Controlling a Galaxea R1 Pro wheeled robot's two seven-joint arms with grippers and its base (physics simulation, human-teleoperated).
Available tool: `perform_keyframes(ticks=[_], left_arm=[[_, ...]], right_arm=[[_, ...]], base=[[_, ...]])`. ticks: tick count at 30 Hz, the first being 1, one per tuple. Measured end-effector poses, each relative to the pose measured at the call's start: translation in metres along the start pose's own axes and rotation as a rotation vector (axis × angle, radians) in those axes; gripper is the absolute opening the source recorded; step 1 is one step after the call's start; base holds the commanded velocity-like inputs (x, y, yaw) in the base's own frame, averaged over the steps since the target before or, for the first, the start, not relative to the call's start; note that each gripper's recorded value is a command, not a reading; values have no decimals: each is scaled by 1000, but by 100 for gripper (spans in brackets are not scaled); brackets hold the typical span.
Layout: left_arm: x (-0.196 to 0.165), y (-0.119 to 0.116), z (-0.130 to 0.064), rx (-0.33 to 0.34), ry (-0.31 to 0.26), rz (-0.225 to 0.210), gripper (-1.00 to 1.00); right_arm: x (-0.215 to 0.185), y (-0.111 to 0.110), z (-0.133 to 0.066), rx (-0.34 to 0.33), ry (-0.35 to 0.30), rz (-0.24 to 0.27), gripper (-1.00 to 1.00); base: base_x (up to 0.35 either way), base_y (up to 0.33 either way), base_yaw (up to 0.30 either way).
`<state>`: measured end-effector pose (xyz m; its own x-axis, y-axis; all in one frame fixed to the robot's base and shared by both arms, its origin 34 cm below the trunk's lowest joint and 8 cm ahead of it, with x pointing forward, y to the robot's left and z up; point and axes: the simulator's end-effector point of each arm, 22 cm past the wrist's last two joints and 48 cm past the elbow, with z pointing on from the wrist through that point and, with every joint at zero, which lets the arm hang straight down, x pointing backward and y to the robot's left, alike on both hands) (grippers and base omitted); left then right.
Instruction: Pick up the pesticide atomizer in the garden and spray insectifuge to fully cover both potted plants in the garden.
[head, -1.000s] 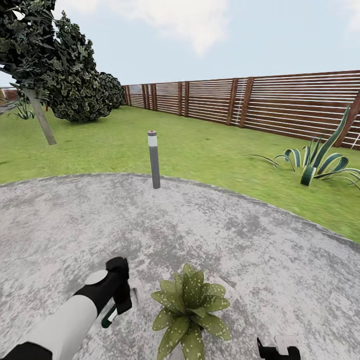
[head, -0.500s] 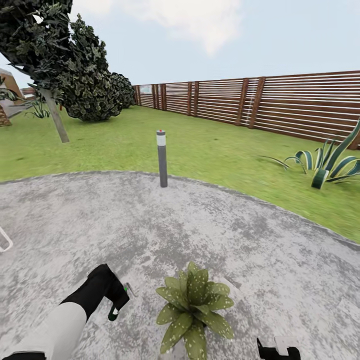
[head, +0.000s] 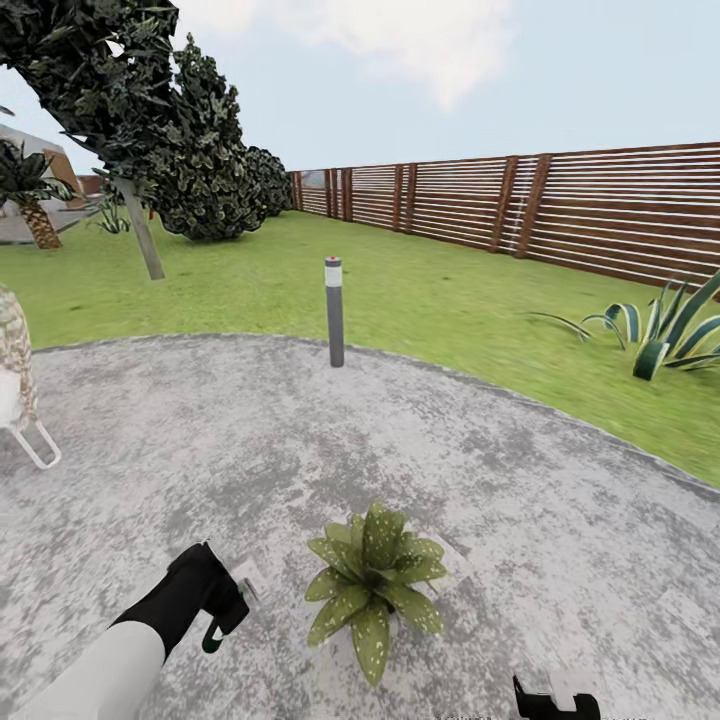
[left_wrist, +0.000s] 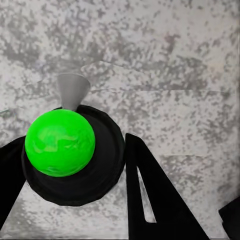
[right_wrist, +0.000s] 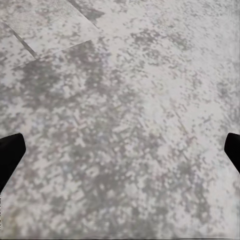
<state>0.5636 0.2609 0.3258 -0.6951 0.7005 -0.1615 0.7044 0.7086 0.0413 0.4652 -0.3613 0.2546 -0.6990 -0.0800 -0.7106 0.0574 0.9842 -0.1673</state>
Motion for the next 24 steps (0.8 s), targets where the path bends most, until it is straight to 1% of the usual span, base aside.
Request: perform_keyframes(ticks=[1,2,3,8,11,15,20,24], left_arm=[[1,1,0,1,-4,-14,-100],[1,4,-1,6,-21,-49,-100],[0,4,-1,7,-23,-53,-100],[-4,-1,0,16,-31,-55,-100],[-5,-3,0,19,-33,-54,-100],[-5,-4,1,21,-33,-52,-100],[-5,-4,1,21,-32,-52,-100],[-6,-5,1,22,-33,-52,-100]], right_arm=[[0,0,0,0,0,0,100],[0,0,0,0,0,0,100],[0,0,0,0,0,0,100],[0,-1,0,1,-1,-1,100],[0,0,0,0,-1,0,100],[0,0,0,0,-1,0,100],[0,0,0,0,0,0,100],[0,0,0,0,0,0,100]], base=[[-260,-14,179],[-174,-9,114],[-29,-2,19],[-3,0,11],[0,-47,195],[-2,-229,267],[-110,-264,277],[-16,-270,277]])
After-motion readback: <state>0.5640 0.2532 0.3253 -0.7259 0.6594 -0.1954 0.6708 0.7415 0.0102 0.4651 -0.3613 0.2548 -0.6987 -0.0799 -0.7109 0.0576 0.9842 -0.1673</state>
